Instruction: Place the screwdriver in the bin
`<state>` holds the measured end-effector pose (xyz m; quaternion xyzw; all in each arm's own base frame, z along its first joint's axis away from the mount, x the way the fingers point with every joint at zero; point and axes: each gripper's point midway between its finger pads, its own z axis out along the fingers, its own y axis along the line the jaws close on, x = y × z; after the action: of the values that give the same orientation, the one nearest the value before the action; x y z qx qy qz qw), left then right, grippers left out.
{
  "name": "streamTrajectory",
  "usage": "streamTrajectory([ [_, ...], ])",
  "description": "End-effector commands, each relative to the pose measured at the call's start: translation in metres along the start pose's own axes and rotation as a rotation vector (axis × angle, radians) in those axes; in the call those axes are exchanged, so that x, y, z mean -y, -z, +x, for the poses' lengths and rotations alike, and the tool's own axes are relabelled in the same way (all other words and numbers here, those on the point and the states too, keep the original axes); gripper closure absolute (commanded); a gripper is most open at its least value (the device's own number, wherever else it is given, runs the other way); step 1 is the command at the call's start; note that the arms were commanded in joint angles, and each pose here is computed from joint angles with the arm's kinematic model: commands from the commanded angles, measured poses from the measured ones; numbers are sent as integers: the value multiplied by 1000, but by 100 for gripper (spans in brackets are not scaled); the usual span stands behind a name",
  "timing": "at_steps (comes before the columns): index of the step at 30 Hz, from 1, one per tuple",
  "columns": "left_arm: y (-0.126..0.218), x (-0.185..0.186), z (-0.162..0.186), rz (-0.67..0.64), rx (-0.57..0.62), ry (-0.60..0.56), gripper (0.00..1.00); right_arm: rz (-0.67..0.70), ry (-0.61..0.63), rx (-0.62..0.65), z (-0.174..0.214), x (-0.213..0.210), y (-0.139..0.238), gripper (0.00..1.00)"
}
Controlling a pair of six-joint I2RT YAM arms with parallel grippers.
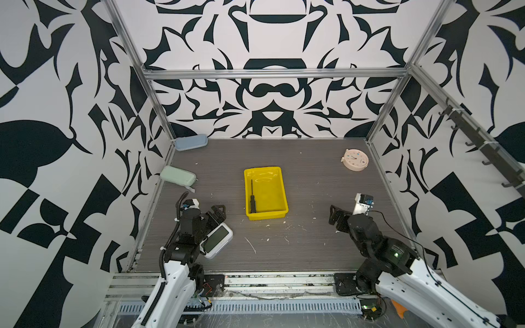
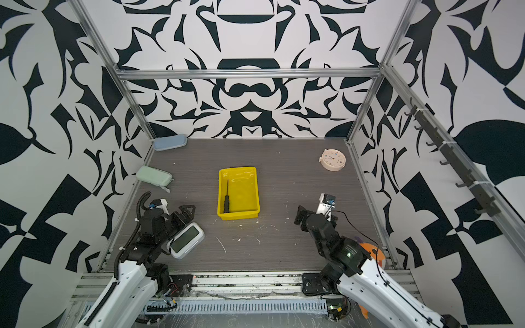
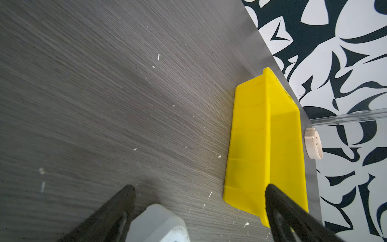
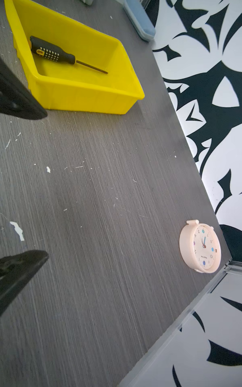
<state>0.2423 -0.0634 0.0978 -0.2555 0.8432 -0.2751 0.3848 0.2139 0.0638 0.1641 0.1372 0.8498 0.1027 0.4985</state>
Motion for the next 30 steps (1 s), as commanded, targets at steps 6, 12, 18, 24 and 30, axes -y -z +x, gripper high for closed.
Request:
streamTrajectory([
  [6, 0, -2, 1, 5, 11, 16, 1, 129, 76, 236, -40, 8, -8, 0],
  [12, 0, 2, 1, 28, 10, 11, 1, 338, 305, 402, -72, 5, -20, 0],
  [18, -1, 4, 5, 32, -19, 4, 1, 119, 782, 410, -32, -30, -59, 0],
  [24, -3, 3, 7, 23, -39, 0, 1, 121, 677, 291, -24, -4, -88, 0],
  [30, -4, 6, 9, 34, -55, -6, 1, 123, 671, 265, -25, 5, -103, 0],
])
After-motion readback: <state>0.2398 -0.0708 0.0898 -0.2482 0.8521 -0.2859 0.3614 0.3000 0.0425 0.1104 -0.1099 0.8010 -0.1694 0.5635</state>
